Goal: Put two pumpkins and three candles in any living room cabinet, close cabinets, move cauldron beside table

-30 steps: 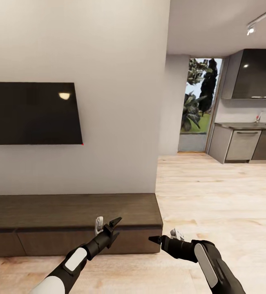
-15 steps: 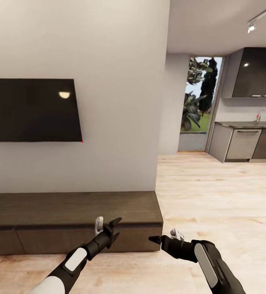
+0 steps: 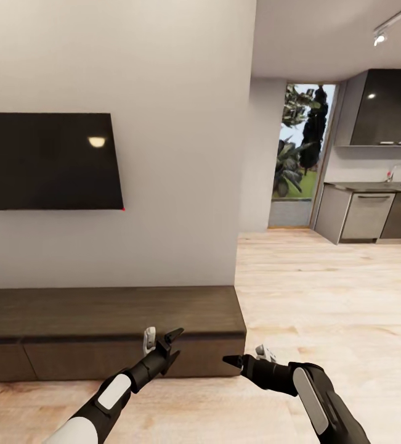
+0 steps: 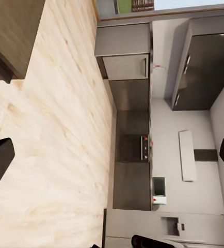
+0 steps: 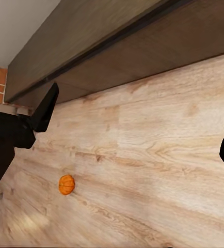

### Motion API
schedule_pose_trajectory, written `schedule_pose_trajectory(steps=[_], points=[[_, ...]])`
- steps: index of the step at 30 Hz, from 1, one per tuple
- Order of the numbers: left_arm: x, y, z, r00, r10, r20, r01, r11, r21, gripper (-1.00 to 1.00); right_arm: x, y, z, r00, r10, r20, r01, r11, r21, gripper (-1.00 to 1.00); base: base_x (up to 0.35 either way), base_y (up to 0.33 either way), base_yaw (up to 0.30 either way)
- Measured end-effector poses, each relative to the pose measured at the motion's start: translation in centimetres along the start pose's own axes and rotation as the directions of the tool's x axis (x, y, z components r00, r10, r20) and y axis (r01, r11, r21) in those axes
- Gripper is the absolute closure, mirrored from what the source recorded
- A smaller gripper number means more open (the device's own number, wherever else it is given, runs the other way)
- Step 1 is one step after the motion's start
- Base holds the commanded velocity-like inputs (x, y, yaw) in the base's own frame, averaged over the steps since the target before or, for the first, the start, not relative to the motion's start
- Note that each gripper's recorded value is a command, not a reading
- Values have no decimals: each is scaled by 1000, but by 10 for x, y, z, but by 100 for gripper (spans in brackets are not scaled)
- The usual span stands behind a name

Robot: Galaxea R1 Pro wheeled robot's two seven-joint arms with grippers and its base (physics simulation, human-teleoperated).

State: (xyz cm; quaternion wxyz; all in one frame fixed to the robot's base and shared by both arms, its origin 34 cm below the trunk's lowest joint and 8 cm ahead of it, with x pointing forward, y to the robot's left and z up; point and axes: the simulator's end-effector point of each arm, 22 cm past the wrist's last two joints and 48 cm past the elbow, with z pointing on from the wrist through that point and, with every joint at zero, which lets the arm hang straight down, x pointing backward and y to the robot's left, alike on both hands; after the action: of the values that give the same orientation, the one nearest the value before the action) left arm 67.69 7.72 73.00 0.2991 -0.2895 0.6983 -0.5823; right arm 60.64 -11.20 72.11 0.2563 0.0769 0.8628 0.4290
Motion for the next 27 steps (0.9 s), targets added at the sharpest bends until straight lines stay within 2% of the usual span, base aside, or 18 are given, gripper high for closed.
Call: schedule_pose_trajectory(steps=[11, 27], points=[[3, 21, 1, 1000, 1, 1, -1, 1000, -2, -100, 9, -17, 8, 1000, -1, -1, 1, 1000, 1, -100, 0, 0, 0], [2, 22, 1, 1000, 2, 8, -2, 1000, -1, -100, 8, -16, 8, 1000, 0, 2, 0, 1000, -2, -100, 0, 0, 0]])
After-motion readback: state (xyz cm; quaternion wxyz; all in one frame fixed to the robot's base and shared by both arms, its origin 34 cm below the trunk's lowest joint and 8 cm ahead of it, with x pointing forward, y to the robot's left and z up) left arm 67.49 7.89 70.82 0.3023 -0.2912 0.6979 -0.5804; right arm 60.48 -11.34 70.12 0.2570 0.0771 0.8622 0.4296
